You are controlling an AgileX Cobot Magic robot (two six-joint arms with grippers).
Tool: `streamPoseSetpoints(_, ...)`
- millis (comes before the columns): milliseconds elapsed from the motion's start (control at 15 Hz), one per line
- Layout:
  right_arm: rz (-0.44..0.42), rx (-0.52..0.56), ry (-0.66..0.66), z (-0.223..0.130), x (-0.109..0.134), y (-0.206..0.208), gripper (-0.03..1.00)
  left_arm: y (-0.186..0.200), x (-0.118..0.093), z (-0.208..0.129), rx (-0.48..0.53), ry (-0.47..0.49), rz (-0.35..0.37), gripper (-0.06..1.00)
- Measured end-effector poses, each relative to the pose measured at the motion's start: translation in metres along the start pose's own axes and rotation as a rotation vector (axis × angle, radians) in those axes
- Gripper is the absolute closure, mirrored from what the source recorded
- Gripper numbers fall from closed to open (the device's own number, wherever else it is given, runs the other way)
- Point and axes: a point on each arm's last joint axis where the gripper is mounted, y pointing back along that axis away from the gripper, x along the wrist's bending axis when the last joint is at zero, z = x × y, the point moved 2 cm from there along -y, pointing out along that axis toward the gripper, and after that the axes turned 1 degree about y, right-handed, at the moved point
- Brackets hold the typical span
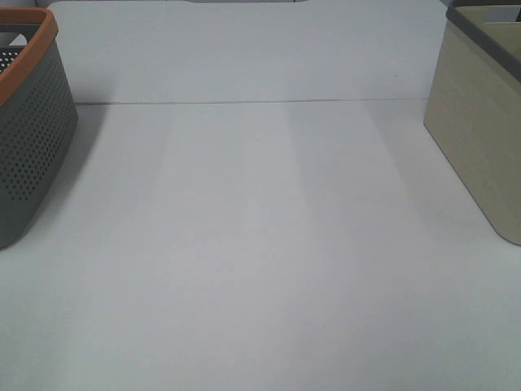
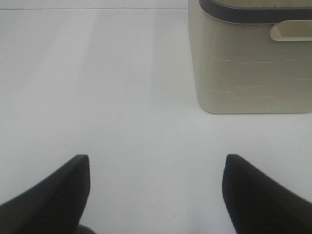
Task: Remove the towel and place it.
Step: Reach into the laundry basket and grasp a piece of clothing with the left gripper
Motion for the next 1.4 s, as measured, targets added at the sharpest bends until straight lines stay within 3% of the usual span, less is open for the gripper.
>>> streamPoseSetpoints(400,0.000,0.000,0.000,0.0000,0.0000,0.0000,0.22,0.0000,-0.0039,0.0000,0.000,0.021,-0.035,-0.05)
streamPoseSetpoints(1067,0.000,0.000,0.000,0.0000,0.0000,0.0000,0.22,0.0000,-0.0038,0.0000,0.000,-0.003,-0.034,-0.05)
streamPoseSetpoints(1400,0.000,0.000,0.000,0.0000,0.0000,0.0000,0.22,0.0000,0.0007,0.0000,0.000,-0.028,0.006,-0.05)
